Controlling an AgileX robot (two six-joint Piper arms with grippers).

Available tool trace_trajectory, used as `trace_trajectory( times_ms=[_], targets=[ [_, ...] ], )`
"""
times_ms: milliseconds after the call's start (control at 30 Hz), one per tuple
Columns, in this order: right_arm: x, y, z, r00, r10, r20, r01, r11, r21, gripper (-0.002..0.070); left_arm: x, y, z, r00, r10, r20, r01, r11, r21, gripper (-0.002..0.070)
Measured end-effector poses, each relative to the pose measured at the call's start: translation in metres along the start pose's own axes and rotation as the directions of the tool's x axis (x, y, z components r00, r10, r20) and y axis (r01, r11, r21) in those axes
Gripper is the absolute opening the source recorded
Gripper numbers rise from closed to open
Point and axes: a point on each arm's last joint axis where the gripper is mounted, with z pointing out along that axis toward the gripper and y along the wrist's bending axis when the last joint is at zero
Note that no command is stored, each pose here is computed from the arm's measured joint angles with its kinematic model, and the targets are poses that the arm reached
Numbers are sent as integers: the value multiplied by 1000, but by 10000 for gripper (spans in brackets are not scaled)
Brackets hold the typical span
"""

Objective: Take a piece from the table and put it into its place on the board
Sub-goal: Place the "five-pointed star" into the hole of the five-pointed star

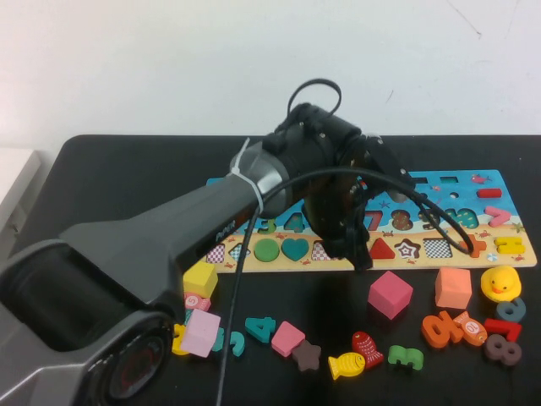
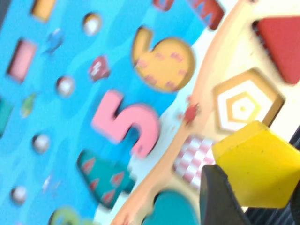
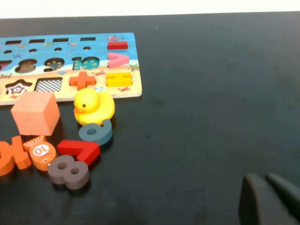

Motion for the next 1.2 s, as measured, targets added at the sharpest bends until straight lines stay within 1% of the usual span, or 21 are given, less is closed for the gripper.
trace_trajectory(
  times_ms=[33,300,567,867,1033,1133,1200],
  targets=[
    [0,0,0,1000,0,0,0,1000,0,19,-1,-2,6,1000,12,13,-12,1000,17,284],
    [0,0,0,1000,0,0,0,1000,0,19,0,-3,27,1000,21,19,-22,999,27,284],
    [0,0,0,1000,0,0,0,1000,0,19,-3,-2,29,998,20,57,-21,1000,11,284],
    [0,0,0,1000,0,0,0,1000,0,19,-2,-3,34,999,21,46,-21,1000,15,285],
    [0,0,0,1000,0,0,0,1000,0,19,-1,-1,34,999,19,42,-19,1000,5,309],
    [0,0,0,1000,0,0,0,1000,0,19,0,1,34,999,12,32,-11,1000,-19,354],
    [0,0,0,1000,0,0,0,1000,0,19,0,2,34,1000,8,29,-7,999,-36,400]
  ],
)
